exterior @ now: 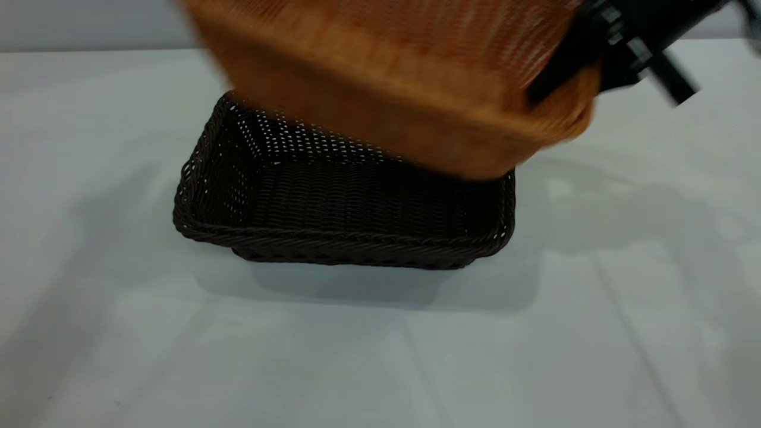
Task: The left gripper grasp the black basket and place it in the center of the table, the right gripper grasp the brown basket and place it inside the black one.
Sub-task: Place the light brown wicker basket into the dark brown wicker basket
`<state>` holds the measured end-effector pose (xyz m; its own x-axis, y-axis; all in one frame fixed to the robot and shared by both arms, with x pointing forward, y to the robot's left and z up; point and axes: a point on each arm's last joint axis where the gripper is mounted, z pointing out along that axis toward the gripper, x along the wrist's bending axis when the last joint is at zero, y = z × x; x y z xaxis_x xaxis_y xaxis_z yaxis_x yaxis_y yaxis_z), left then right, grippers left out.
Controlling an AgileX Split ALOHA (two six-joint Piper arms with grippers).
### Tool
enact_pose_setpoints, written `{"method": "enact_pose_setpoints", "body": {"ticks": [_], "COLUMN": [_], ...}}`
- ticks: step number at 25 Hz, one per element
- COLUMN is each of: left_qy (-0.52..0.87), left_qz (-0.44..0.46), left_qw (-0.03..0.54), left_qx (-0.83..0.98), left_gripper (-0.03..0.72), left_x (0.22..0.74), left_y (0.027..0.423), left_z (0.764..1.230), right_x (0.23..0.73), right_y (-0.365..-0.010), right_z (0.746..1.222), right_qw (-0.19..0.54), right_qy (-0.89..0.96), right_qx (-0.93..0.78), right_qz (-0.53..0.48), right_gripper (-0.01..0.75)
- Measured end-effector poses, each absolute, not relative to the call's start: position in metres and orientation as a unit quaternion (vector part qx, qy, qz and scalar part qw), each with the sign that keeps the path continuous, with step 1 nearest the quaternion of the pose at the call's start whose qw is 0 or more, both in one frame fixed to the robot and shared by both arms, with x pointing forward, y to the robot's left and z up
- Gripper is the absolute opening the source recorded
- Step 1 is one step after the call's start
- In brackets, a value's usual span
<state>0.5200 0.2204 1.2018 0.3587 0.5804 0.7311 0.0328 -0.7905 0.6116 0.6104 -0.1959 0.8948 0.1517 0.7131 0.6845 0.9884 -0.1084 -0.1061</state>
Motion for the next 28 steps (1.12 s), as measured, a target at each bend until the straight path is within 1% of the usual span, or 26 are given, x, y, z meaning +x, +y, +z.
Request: {"method": "enact_pose_setpoints", "body": {"ticks": [3,8,16,21,23,25,26,28], "left_qy": [0.206,0.216,0.220,0.220,0.220,0.220,0.220,0.220], "left_qz": [0.526,0.509,0.503,0.503,0.503,0.503,0.503,0.503], "left_qw": [0.256,0.242,0.246,0.246,0.246,0.246,0.246,0.246], "left_qx": [0.785,0.797,0.799,0.799,0.799,0.799,0.799,0.799], "left_gripper": [0.437,0.437,0.437,0.437,0.437,0.437,0.437,0.437], "left_x": [0.510,0.505,0.505,0.505,0.505,0.505,0.505,0.505], "left_y": [0.225,0.227,0.227,0.227,0.227,0.227,0.227,0.227], "left_z": [1.206,1.204,1.203,1.203,1.203,1.203,1.203,1.203], "right_x": [0.606,0.608,0.625,0.625,0.625,0.626,0.626,0.626], "right_y": [-0.174,-0.154,-0.162,-0.164,-0.162,-0.161,-0.160,-0.160], "right_z": [0.878,0.863,0.864,0.863,0.863,0.863,0.863,0.863], "right_qw": [0.285,0.280,0.198,0.183,0.180,0.177,0.177,0.177], "right_qy": [-0.611,-0.623,-0.668,-0.673,-0.674,-0.674,-0.674,-0.674], "right_qx": [-0.705,-0.701,-0.695,-0.696,-0.696,-0.696,-0.696,-0.696], "right_qz": [-0.221,-0.205,-0.178,-0.169,-0.170,-0.173,-0.173,-0.174], "right_gripper": [0.069,0.070,0.071,0.090,0.118,0.166,0.205,0.307]}}
